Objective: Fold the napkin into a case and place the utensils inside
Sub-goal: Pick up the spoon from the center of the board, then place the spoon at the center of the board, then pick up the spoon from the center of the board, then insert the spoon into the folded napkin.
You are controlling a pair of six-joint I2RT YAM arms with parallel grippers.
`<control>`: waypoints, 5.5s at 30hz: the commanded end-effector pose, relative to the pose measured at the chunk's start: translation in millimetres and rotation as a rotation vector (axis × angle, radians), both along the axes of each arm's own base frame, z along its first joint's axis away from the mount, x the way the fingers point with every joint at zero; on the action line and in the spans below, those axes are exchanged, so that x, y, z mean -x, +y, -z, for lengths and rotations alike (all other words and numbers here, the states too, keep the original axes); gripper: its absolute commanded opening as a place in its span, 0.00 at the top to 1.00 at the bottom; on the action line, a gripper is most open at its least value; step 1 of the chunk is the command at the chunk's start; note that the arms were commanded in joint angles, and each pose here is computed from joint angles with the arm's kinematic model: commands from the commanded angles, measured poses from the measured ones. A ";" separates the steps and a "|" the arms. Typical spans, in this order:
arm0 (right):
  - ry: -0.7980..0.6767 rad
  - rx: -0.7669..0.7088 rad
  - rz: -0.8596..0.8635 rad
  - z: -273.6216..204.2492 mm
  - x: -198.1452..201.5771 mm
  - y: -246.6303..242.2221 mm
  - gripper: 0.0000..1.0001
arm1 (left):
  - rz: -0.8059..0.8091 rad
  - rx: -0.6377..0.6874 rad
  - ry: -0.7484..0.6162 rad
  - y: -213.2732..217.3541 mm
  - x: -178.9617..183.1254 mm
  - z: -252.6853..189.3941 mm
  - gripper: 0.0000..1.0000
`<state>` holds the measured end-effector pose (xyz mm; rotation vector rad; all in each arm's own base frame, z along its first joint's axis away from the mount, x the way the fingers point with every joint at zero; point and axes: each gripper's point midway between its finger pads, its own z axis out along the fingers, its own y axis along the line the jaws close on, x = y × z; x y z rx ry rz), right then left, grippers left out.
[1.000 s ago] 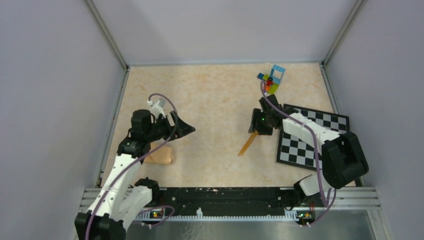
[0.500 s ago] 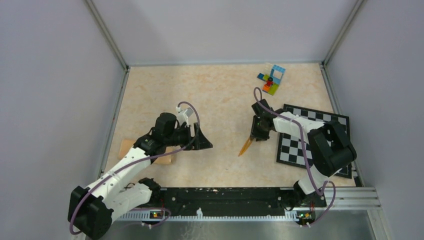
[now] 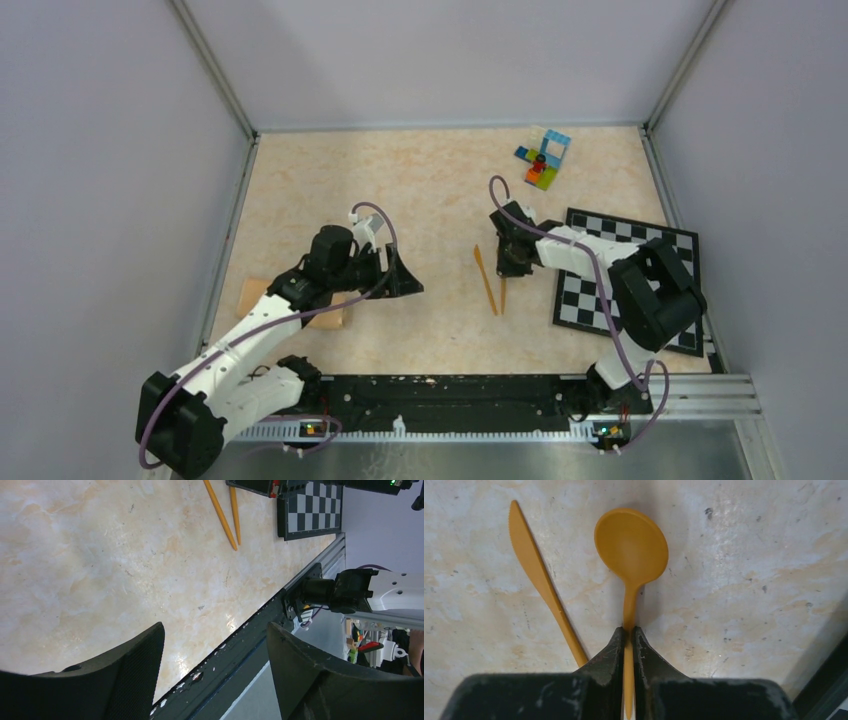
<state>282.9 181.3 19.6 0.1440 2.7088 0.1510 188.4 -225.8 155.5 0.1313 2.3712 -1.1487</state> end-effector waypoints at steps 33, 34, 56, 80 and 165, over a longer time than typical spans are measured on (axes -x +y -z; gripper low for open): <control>-0.231 -0.205 -0.936 -55.7 72.4 183.2 0.64 | -0.753 0.168 0.821 15.9 20.2 47.1 0.21; -0.244 -0.191 -0.868 -64.0 64.4 170.5 0.60 | -0.767 0.164 0.832 13.3 19.5 47.9 0.22; -0.304 -0.264 -0.508 -78.2 42.6 52.0 0.62 | -0.879 -0.113 0.929 -30.9 -15.8 128.1 0.42; -0.312 -0.325 -0.543 -78.4 45.9 70.5 0.71 | -0.937 -0.435 0.932 2.2 -3.4 155.6 1.00; 0.051 -1.019 -0.947 -49.6 145.1 397.9 0.99 | -1.443 -0.240 0.587 386.1 -38.7 87.6 1.00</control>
